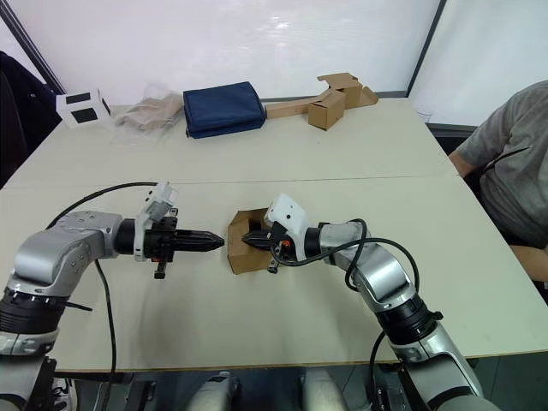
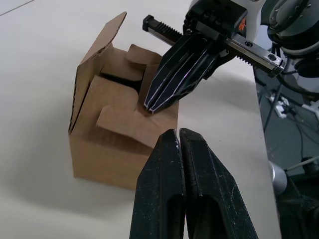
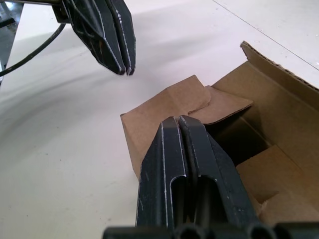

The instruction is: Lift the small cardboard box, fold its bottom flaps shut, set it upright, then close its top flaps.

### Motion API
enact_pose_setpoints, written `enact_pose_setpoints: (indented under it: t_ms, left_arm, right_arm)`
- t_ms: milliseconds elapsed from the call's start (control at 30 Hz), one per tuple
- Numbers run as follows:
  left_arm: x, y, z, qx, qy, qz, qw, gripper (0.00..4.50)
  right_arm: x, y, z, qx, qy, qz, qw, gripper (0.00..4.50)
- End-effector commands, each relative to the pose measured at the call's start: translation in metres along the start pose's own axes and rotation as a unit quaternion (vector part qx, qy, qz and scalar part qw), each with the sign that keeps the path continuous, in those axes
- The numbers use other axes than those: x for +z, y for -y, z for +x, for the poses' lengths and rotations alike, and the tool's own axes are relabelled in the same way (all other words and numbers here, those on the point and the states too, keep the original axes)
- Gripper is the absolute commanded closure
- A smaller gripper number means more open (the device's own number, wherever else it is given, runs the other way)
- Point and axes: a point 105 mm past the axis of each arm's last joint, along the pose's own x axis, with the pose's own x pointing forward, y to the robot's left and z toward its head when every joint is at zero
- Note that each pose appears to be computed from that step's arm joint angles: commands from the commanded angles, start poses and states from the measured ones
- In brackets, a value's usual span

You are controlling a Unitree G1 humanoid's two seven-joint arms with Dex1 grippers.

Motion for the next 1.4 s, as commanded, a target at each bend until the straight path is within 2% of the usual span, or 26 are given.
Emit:
enact_pose_setpoints:
  t_ms: [33, 133, 267, 333, 400, 533, 667, 733, 833, 1067, 1133, 1200, 1267, 1400]
  left_arm:
    - [0.002, -0.005, 0.005, 0.008, 0.002, 0.02, 1.0, 4.43]
    - [-0.003, -0.006, 0.01, 0.0, -0.001, 0.017, 1.0, 4.43]
    - [-0.01, -0.006, 0.012, -0.008, -0.01, 0.017, 1.0, 4.43]
    - [-0.011, -0.007, 0.012, -0.007, -0.009, 0.017, 1.0, 4.43]
    - [-0.01, -0.008, 0.011, -0.006, -0.007, 0.017, 1.0, 4.43]
    - [-0.009, -0.009, 0.01, -0.003, -0.004, 0.017, 1.0, 4.43]
    - [-0.009, -0.007, 0.011, -0.003, -0.003, 0.018, 1.0, 4.43]
    - [-0.009, -0.006, 0.012, -0.003, -0.001, 0.019, 1.0, 4.43]
    - [-0.004, -0.003, 0.012, -0.007, 0.01, 0.015, 1.0, 4.43]
    - [0.004, -0.008, 0.001, 0.008, 0.022, 0.013, 1.0, 4.43]
    - [0.015, -0.014, -0.003, 0.021, 0.041, 0.014, 0.999, 4.43]
    - [0.036, -0.016, -0.003, 0.017, 0.097, -0.001, 0.995, 4.43]
    - [0.037, -0.017, 0.002, 0.015, 0.096, 0.001, 0.995, 4.43]
    - [0.025, -0.023, 0.015, 0.024, 0.073, 0.012, 0.997, 4.43]
  right_arm:
    - [0.015, 0.0, -0.003, 0.002, 0.022, -0.019, 1.0, 4.5]
    - [0.022, -0.001, -0.006, 0.004, 0.036, -0.01, 0.999, 4.5]
    - [0.053, -0.004, -0.018, 0.026, 0.102, 0.013, 0.994, 4.5]
    - [0.071, 0.002, -0.025, 0.024, 0.145, 0.03, 0.989, 4.5]
    - [0.08, 0.015, -0.029, 0.001, 0.162, 0.033, 0.986, 4.5]
    - [0.052, 0.05, -0.02, -0.09, 0.082, -0.012, 0.993, 4.5]
    - [0.033, 0.061, -0.013, -0.098, 0.032, -0.037, 0.994, 4.5]
    - [0.031, 0.058, -0.01, -0.077, 0.025, -0.039, 0.996, 4.5]
    - [0.028, 0.036, -0.01, -0.017, 0.027, -0.028, 0.999, 4.5]
    - [0.018, 0.024, -0.012, -0.009, 0.017, -0.016, 1.0, 4.5]
    - [0.016, 0.023, -0.011, -0.011, 0.016, -0.015, 1.0, 4.5]
    - [0.014, 0.021, -0.01, -0.012, 0.016, -0.012, 1.0, 4.5]
    - [0.013, 0.02, -0.01, -0.013, 0.016, -0.011, 1.0, 4.5]
    - [0.014, 0.021, -0.009, -0.018, 0.018, -0.012, 1.0, 4.5]
